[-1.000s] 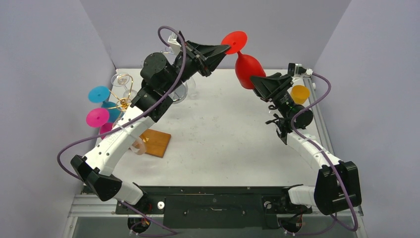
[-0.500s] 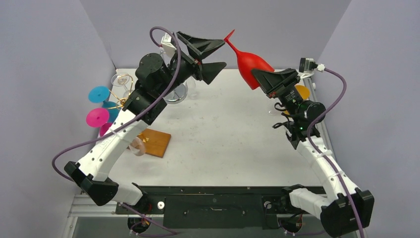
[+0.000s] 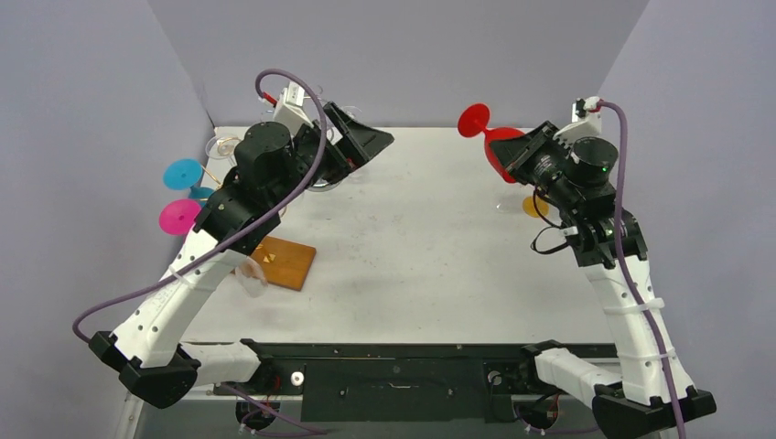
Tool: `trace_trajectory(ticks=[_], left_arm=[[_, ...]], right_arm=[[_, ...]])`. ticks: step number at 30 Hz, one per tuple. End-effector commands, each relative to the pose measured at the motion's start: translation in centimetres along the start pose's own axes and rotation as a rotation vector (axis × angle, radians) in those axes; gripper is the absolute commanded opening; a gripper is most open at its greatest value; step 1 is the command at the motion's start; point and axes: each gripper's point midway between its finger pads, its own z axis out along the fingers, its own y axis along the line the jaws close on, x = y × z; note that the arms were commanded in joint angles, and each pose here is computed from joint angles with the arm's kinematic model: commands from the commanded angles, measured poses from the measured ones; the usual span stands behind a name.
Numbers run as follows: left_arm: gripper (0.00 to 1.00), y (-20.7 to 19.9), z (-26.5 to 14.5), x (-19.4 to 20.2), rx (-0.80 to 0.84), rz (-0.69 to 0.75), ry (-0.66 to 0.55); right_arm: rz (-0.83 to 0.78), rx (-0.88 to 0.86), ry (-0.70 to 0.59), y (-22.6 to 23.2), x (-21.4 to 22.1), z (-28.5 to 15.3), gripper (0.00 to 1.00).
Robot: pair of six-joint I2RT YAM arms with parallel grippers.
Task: Take the wine glass off the wine glass rack
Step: Place the wine glass at the center of the board.
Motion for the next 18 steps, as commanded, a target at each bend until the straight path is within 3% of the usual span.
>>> trace_trajectory(ticks=[1,8,18], left_arm=[[0.96,2.7,-2.4,-0.3,-0.128,0.323,0.015],[0.96,4.5,-3.5,1.7,-0.215,0.507,0.087],[0.96,4.3,-5.1,0.5,-0.222,0.563,0.06]], right_arm=[[-0.145,0.37,0.172,-7.6,3.1,-2.2,0.0],[-0.218,0.614,0.309,-12.4,4.6,-2.8,0.0],[-0.287,0.824,0.519,-19.5,8.4,-1.6,0.0]])
